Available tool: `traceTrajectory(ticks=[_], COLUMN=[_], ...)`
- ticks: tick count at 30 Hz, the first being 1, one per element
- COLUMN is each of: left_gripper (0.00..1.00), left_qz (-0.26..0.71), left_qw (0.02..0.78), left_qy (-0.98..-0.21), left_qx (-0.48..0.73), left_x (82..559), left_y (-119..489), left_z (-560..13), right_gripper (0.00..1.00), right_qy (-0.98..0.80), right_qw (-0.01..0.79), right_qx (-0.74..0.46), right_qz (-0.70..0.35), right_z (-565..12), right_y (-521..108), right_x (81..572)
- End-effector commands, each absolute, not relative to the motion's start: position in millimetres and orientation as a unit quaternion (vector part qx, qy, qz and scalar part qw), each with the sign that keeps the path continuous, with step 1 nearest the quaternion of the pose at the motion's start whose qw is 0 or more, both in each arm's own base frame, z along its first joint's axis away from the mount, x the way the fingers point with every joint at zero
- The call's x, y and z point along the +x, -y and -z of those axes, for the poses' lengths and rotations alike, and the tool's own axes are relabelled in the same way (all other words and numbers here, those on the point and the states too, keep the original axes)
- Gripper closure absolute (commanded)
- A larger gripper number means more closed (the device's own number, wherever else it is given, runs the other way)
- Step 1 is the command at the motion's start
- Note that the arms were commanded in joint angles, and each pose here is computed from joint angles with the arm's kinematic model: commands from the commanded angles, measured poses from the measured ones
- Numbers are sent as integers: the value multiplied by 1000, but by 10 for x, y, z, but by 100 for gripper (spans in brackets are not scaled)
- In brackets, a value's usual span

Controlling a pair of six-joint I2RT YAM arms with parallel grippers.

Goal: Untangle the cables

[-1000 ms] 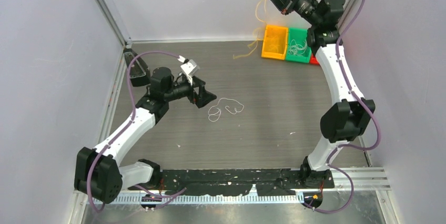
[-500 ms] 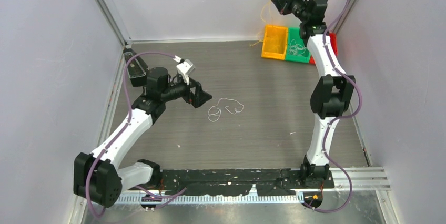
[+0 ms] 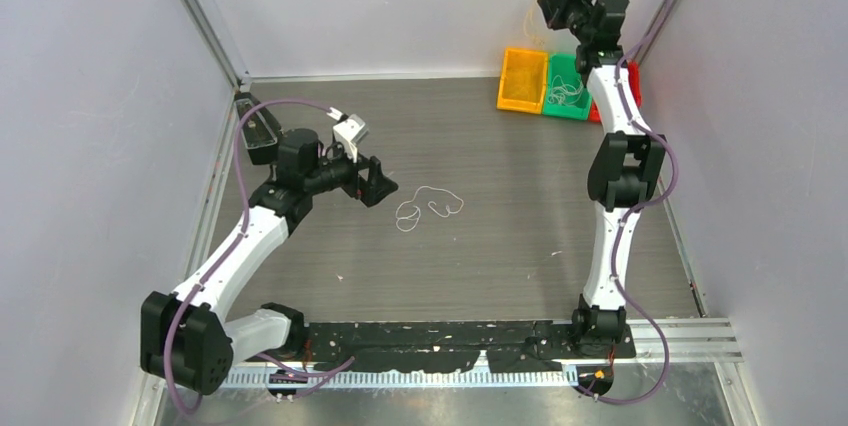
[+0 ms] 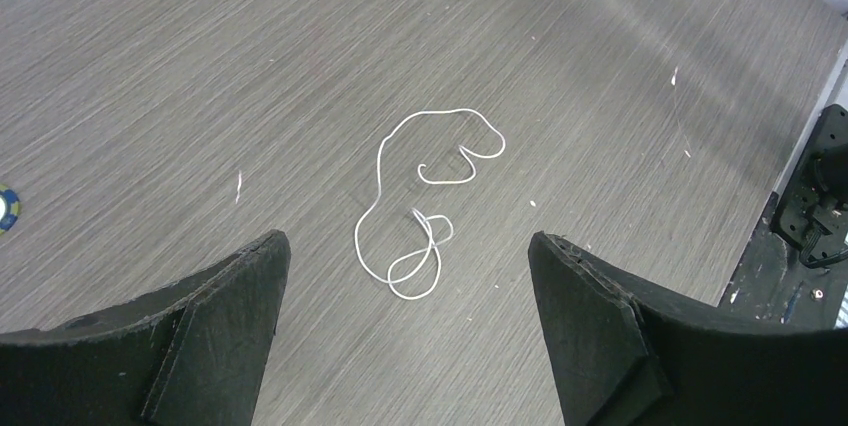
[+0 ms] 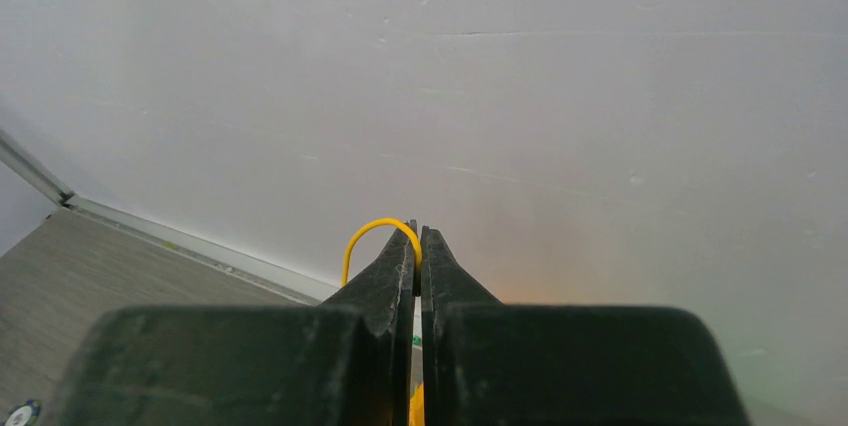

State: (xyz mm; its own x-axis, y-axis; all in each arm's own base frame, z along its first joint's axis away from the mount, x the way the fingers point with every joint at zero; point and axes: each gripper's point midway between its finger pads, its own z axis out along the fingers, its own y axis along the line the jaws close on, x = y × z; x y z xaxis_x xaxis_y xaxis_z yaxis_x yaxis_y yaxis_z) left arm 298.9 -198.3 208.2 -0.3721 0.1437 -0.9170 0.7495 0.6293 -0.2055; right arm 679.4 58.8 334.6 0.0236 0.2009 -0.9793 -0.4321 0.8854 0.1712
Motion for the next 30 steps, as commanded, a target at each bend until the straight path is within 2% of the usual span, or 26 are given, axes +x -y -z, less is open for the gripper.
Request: traceTrajectory(ticks=[1,14,26,30], left_gripper=[9,9,9,9], left_qz=[308,308,288,287], left_qw=[494,485,483,483], left_qy=[-758,-766,-775,-777], left_qx=[293,288,286,285], left_x=[3083,3122,3112,3121], left_y=[1962,1929,1826,1819], left_z=[-2248,-2204,-2110,-2101], right_gripper=[95,95,94,88], right_qy=[-626,-693,-776,-786], right_qw=[754,693,598,568], right_qx=[-104,-98,-201,-245], right_qz=[-168,-173,-10,9], right_z=[-3564,-2674,-1725,-1554], right_y=[-503,-634,-407,-535], right_x=[6913,7045,6946,6883])
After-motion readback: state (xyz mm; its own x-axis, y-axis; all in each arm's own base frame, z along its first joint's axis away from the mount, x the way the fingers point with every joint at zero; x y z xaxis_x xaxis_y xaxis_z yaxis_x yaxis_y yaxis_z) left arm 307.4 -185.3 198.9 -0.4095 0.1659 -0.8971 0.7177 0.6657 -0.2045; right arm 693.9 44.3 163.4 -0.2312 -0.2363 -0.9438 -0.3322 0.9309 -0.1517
